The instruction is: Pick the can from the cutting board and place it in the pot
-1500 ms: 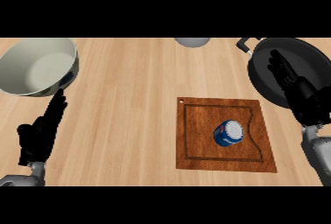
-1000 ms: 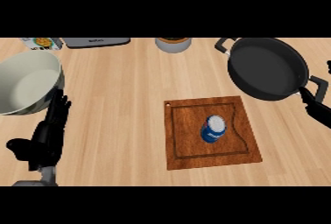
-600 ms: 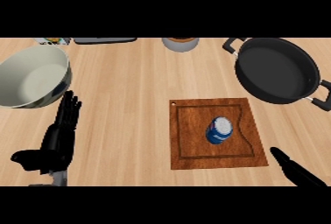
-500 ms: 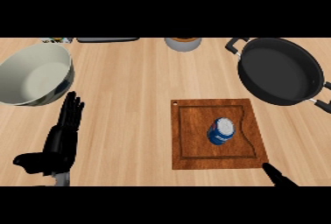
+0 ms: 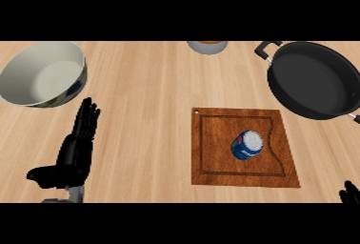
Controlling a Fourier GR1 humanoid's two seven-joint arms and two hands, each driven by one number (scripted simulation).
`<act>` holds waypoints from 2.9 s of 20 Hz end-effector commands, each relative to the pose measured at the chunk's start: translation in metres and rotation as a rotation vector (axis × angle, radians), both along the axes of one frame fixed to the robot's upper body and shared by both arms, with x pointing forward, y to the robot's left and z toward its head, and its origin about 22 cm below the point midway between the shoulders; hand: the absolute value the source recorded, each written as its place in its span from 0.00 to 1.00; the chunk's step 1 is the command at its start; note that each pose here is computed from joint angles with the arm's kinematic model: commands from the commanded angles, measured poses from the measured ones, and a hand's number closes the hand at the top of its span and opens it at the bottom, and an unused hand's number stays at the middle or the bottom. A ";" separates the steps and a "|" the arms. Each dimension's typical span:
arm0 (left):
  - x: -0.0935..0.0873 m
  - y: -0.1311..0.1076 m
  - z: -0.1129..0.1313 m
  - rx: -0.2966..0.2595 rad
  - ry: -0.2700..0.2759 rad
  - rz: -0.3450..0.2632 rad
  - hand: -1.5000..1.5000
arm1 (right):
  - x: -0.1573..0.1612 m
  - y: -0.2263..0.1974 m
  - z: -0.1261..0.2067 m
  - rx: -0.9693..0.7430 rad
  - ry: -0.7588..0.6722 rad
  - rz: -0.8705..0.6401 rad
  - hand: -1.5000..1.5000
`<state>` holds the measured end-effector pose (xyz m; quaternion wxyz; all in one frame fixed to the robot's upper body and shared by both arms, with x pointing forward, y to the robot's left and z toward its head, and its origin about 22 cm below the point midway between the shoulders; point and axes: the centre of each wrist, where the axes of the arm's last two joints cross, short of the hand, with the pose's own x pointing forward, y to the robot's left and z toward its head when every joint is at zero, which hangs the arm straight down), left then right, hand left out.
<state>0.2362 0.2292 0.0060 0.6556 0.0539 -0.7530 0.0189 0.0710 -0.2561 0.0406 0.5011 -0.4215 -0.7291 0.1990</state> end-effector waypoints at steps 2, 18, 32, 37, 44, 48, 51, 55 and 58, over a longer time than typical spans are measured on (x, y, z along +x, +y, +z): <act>0.003 -0.008 0.002 -0.012 -0.018 -0.029 0.50 | -0.005 0.020 0.010 -0.071 0.235 -0.085 0.00; 0.011 0.004 0.004 0.001 0.017 -0.019 0.50 | 0.098 0.097 -0.001 -0.105 0.524 -0.133 0.00; -0.006 -0.001 0.008 -0.006 -0.009 -0.011 0.50 | 0.138 0.107 -0.026 -0.111 0.510 -0.148 0.00; -0.020 -0.009 -0.004 -0.008 0.011 -0.014 0.50 | 0.122 0.098 -0.038 -0.117 0.522 -0.167 0.00; 0.017 0.020 0.009 -0.003 0.003 -0.020 0.50 | 0.151 0.082 -0.052 -0.200 0.362 -0.159 1.00; 0.018 -0.011 -0.002 0.004 0.006 -0.005 0.50 | 0.132 0.085 -0.041 -0.214 0.322 -0.155 1.00; 0.007 0.004 -0.011 -0.006 0.006 0.002 0.50 | 0.142 0.073 -0.053 -0.238 0.289 -0.167 1.00; 0.014 0.003 -0.001 -0.008 0.002 -0.014 0.50 | 0.154 0.087 -0.039 -0.252 0.234 -0.186 1.00; 0.009 -0.009 -0.003 -0.004 -0.015 -0.044 0.50 | 0.225 0.079 -0.009 -0.181 0.380 -0.380 1.00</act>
